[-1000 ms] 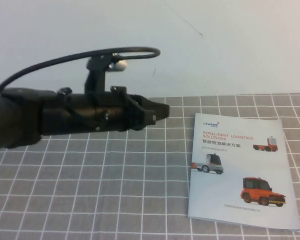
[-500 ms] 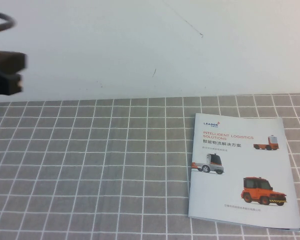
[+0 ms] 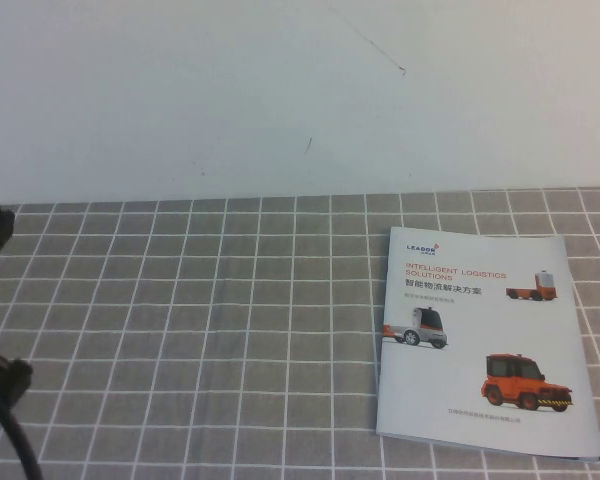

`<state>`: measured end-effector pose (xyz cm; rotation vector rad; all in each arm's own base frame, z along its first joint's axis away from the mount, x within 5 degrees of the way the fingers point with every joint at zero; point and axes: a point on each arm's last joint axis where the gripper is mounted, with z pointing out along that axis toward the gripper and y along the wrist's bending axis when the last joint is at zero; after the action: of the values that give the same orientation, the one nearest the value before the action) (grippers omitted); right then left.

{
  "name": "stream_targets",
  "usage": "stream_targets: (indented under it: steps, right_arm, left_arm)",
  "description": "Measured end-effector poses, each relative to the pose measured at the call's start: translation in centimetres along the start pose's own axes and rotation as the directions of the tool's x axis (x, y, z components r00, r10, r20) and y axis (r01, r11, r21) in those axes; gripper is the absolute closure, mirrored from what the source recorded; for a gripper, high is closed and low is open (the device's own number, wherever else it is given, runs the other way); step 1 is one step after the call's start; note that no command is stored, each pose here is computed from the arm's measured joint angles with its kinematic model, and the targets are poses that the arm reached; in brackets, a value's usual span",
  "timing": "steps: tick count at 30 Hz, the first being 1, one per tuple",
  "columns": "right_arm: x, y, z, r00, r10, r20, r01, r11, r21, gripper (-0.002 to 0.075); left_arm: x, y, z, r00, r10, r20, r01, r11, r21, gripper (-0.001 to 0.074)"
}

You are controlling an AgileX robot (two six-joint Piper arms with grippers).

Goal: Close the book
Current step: 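Close the open booklet and leave it lying on the table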

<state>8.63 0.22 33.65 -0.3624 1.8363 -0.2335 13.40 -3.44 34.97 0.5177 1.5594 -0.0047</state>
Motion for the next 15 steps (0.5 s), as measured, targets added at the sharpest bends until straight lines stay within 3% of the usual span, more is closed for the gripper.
stream_targets:
  steps: [7, 10, 15]
  right_arm:
    - [4.2, 2.0, -1.7, 0.997, -0.046, 0.063, 0.049, 0.998, -0.041, 0.0729]
    - [5.4, 2.9, -2.3, 0.996, -0.032, 0.082, 0.039, 0.995, -0.091, 0.0729]
    - [7.3, 4.3, -2.9, 0.989, -0.090, 0.119, 0.108, 0.982, -0.158, 0.0729]
  left_arm:
    - [3.6, -2.4, -2.1, 0.998, -0.057, 0.001, 0.056, 0.997, 0.058, 0.0738]
    - [4.7, -2.7, -2.5, 0.994, -0.113, 0.005, 0.112, 0.993, 0.042, 0.0738]
    - [4.8, -2.5, -3.3, 0.996, -0.070, 0.054, 0.071, 0.997, -0.009, 0.0738]
